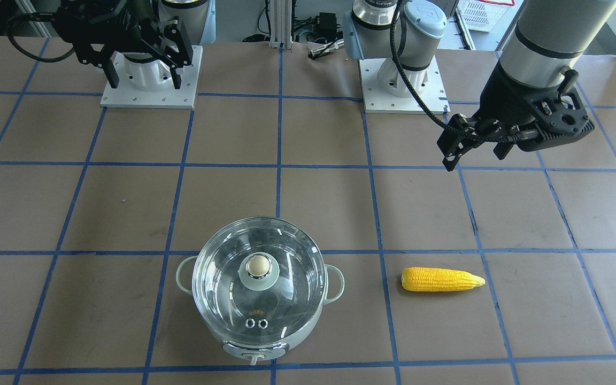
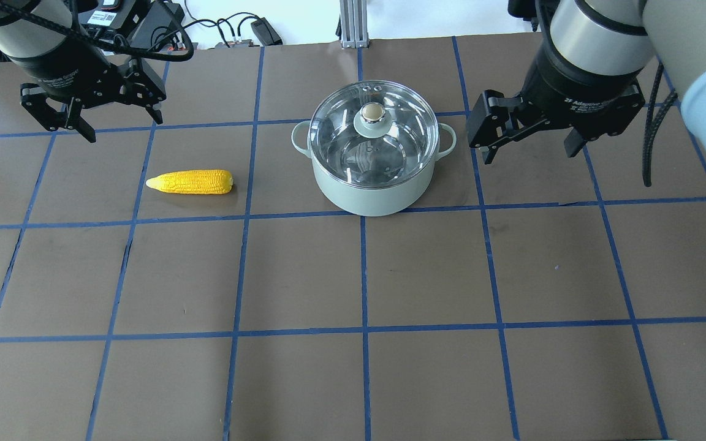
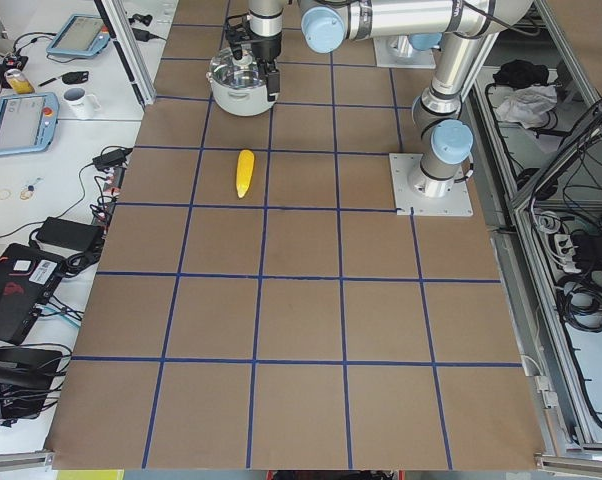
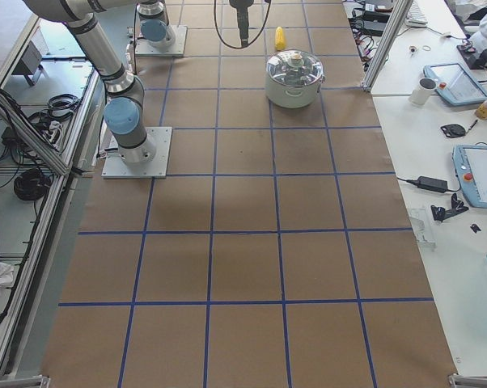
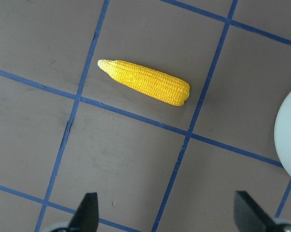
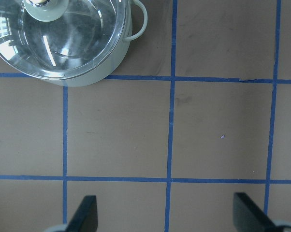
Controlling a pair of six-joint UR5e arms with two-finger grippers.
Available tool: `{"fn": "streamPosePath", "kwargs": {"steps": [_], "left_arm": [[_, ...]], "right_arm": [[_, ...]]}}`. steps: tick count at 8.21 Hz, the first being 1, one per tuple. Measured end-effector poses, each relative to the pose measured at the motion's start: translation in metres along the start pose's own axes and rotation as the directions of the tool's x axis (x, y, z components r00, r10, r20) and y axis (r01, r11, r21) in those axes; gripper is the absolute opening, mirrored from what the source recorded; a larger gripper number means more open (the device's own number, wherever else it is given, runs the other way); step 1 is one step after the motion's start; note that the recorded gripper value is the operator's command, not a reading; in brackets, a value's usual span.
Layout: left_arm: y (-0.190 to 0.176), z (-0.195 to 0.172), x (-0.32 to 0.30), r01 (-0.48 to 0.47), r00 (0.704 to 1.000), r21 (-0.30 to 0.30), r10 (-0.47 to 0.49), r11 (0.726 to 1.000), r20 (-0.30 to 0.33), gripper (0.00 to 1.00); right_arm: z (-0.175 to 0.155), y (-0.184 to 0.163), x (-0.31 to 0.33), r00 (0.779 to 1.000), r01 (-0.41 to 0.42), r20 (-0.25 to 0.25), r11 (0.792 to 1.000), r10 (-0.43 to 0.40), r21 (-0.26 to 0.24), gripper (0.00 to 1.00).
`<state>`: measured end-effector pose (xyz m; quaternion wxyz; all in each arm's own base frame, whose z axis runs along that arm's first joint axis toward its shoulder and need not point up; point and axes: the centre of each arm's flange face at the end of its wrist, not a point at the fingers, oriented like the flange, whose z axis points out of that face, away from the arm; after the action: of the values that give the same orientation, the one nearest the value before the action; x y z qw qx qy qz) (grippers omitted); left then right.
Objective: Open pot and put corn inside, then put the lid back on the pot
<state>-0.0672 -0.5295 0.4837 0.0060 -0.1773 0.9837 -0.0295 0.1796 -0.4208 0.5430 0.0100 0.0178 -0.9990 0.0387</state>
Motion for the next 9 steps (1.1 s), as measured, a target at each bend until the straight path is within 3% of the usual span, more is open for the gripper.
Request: {"fn": "streamPosePath", "kwargs": {"steps": [3, 5, 6, 7, 9], "left_arm": [[-0.021, 0.019, -0.013, 0.190, 0.982, -0.029, -0.190, 0.981, -0.004, 1.00], [-0.040, 0.034, -0.022, 0.348, 0.938, -0.007, -0.348, 0.938, -0.011, 1.00], [-0.048, 0.041, -0.028, 0.406, 0.914, -0.003, -0.406, 0.914, -0.009, 1.00], [-0.058, 0.048, -0.043, 0.472, 0.882, -0.010, -0.472, 0.882, -0.008, 1.00], [-0.073, 0.063, -0.070, 0.632, 0.775, -0.037, -0.632, 0.774, 0.000, 1.00]], "right_arm": [[0.006, -0.026, -0.009, 1.000, 0.003, 0.022, 0.999, -0.004, 0.032, 1.00], [0.027, -0.091, -0.033, 0.999, -0.030, 0.026, 0.999, 0.029, 0.025, 1.00], [0.054, -0.127, -0.054, 0.997, -0.070, 0.029, 0.997, 0.070, 0.012, 1.00], [0.089, -0.158, -0.081, 0.995, -0.098, 0.037, 0.995, 0.097, 0.027, 1.00], [0.152, -0.196, -0.122, 0.986, -0.156, 0.065, 0.985, 0.151, 0.076, 1.00]]}}
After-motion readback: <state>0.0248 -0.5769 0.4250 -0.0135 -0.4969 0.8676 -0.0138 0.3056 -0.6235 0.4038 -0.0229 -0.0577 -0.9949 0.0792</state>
